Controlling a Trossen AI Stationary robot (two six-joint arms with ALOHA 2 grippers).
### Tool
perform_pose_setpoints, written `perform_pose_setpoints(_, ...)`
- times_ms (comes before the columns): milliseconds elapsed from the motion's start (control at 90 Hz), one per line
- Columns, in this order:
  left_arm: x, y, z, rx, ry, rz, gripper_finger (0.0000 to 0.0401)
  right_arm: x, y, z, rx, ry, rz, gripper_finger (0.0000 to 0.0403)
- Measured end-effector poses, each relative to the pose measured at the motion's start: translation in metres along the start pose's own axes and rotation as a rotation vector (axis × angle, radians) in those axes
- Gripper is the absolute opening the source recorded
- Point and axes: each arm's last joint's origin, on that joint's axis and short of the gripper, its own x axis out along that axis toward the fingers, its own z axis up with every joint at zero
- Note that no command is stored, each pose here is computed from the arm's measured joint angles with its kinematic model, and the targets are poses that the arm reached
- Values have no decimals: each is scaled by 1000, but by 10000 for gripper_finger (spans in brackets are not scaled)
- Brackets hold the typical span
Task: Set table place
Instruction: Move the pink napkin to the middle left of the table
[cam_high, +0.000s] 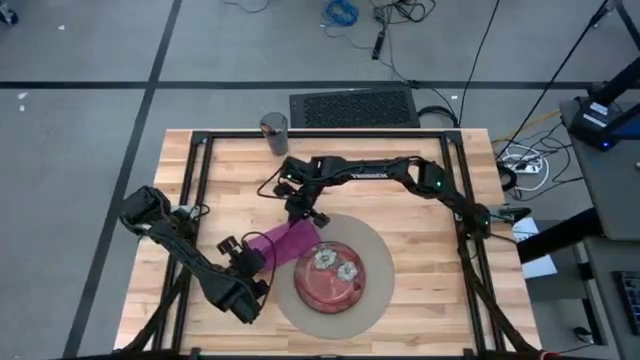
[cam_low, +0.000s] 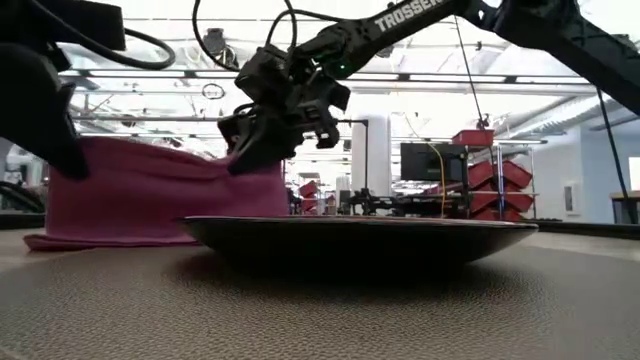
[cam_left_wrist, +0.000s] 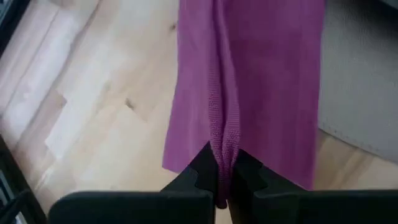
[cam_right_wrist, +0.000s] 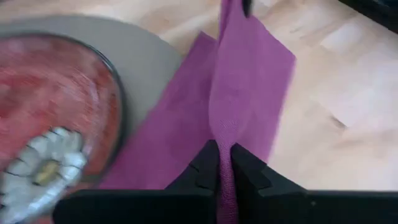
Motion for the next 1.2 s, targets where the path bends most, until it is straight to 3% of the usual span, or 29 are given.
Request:
perform_pose_setpoints(589,6,16,9,-9,-28,146,0,-4,-8,4,-108,50,-121,0)
perform_pose_setpoints(800,7,21,12,12,-35,191,0,-21,-9,19,-153,30,-174,0)
perform_pose_setpoints(1000,8,21,13,9,-35,193,0,-32,-10,20,-112,28,-179,0)
perform_pose_setpoints(1200,8,20,12,32,-4,173,0,-26,-3,6,-30,79,-102,0)
